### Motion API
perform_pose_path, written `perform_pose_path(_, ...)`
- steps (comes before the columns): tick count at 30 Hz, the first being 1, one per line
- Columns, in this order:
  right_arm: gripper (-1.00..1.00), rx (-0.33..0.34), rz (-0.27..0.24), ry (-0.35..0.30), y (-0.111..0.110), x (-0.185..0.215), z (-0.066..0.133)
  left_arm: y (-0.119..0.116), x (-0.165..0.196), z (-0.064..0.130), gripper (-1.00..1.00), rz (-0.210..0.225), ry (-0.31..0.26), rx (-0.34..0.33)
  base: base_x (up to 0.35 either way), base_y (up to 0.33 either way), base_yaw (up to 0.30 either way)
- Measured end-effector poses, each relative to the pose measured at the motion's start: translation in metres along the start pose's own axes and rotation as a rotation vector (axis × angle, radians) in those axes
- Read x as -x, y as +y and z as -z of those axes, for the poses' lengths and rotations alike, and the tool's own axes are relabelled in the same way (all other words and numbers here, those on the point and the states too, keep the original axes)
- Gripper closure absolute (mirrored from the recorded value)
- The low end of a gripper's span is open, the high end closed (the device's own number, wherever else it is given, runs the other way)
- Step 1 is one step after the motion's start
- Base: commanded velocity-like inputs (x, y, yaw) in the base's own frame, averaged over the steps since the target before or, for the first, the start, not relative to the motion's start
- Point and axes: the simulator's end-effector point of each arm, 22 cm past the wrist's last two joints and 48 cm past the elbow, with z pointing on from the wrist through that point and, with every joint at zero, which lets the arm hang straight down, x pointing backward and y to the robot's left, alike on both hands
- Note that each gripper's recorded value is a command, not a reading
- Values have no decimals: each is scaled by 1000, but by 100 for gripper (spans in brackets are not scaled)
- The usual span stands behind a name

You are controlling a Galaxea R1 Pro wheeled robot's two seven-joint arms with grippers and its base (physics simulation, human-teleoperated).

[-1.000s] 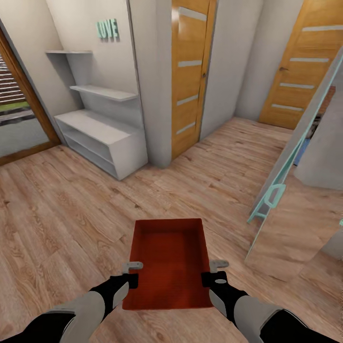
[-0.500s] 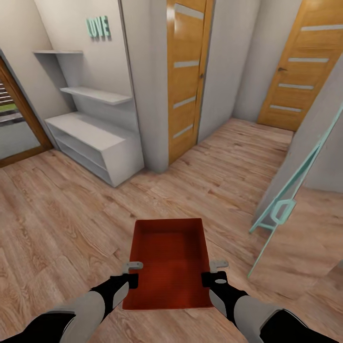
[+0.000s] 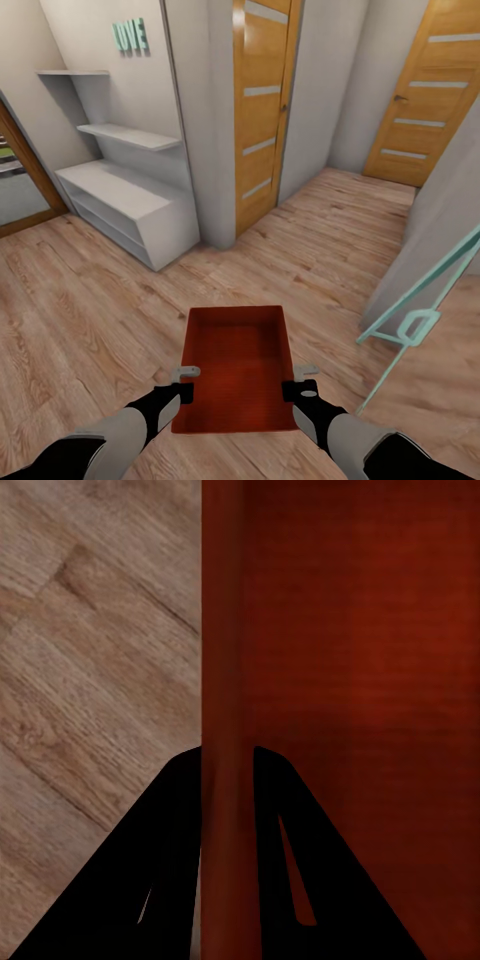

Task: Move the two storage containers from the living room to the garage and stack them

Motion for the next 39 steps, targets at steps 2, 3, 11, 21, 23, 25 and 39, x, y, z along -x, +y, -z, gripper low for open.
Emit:
perform_pose_path(2,100,0,0,0,0,0,0,0,0,0,100,0,0,0,323,0,0)
perform_pose_path(3,100,0,0,0,0,0,0,0,0,0,100,0,0,0,323,0,0)
perform_pose_path(11,100,0,0,0,0,0,0,0,0,0,100,0,0,0,323,0,0)
perform_pose_path(21,100,0,0,-1,0,0,0,0,0,0,100,0,-1,0,322,0,0)
perform_pose_path(23,100,0,0,-1,0,0,0,0,0,0,100,0,-1,0,323,0,0)
perform_pose_path(25,100,0,0,-1,0,0,0,0,0,0,100,0,-1,0,323,0,0)
perform_pose_path(39,100,0,0,-2,0,0,0,0,0,0,100,0,-2,0,322,0,-5)
